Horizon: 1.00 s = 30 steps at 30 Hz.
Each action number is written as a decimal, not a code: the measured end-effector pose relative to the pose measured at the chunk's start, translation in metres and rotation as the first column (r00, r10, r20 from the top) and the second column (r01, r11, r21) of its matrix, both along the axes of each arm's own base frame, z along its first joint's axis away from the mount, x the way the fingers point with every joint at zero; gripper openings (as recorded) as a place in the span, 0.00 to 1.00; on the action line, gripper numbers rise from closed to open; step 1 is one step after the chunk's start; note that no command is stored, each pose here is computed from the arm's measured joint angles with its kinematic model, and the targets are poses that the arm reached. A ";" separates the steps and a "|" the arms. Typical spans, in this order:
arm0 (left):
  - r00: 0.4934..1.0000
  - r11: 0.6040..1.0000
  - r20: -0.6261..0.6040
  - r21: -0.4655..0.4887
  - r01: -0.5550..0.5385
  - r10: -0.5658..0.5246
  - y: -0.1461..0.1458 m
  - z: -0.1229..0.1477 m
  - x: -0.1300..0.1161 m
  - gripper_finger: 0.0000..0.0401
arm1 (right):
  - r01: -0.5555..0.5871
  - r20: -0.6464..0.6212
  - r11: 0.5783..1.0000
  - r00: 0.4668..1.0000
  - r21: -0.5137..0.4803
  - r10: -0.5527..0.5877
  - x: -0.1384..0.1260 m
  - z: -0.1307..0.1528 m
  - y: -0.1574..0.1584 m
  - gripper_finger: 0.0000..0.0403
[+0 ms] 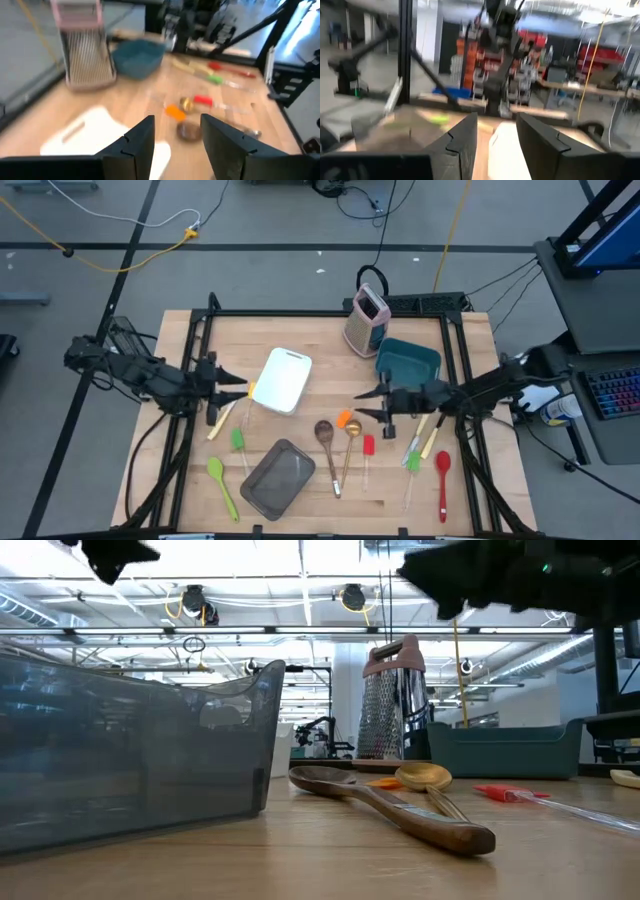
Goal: Pick & Place Kitchen Items
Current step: Put the left white table knife into the white bin
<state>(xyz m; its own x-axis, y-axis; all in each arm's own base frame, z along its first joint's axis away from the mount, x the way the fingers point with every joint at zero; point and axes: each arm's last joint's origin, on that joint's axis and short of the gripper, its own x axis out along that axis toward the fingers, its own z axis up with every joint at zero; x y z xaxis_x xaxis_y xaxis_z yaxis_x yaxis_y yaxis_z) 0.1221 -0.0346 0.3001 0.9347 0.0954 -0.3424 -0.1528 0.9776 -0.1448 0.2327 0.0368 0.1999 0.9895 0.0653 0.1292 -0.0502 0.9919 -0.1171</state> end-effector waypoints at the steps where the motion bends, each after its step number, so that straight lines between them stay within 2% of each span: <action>1: 0.999 1.000 -0.036 -0.021 -0.013 0.013 0.000 -0.004 0.001 0.41 | 0.000 -0.021 1.000 1.000 -0.003 0.000 0.002 -0.005 0.000 0.32; 4: 0.985 0.997 -0.165 -0.058 -0.058 0.048 -0.001 -0.017 0.001 0.41 | -0.002 -0.062 1.000 0.998 0.015 0.003 0.007 -0.014 0.001 0.32; 7: 0.944 0.980 -0.306 -0.110 -0.165 0.124 0.000 -0.031 -0.001 0.41 | -0.003 -0.081 0.999 0.997 0.048 0.007 0.009 -0.019 0.002 0.32; 10: 0.877 0.946 -0.433 -0.138 -0.293 0.208 0.002 -0.043 -0.005 0.41 | -0.002 -0.096 0.996 0.995 0.090 0.011 0.011 -0.022 0.002 0.32; 17: 0.664 0.836 -0.663 -0.102 -0.539 0.347 0.004 -0.064 -0.014 0.41 | 0.000 -0.116 0.990 0.993 0.139 0.016 0.012 -0.027 0.002 0.32; 21: 0.602 0.824 -0.733 -0.104 -0.558 0.315 0.000 -0.077 -0.009 0.41 | 0.000 -0.116 0.988 0.993 0.157 0.019 0.012 -0.026 0.002 0.32; 25: 0.535 0.817 -0.771 -0.035 -0.576 0.344 -0.002 -0.092 -0.005 0.41 | 0.000 -0.117 0.988 0.993 0.157 0.019 0.012 -0.027 0.002 0.32; 30: 0.489 0.820 -0.795 0.020 -0.572 0.360 -0.005 -0.100 0.002 0.41 | 0.000 -0.117 0.988 0.993 0.156 0.019 0.012 -0.026 0.002 0.32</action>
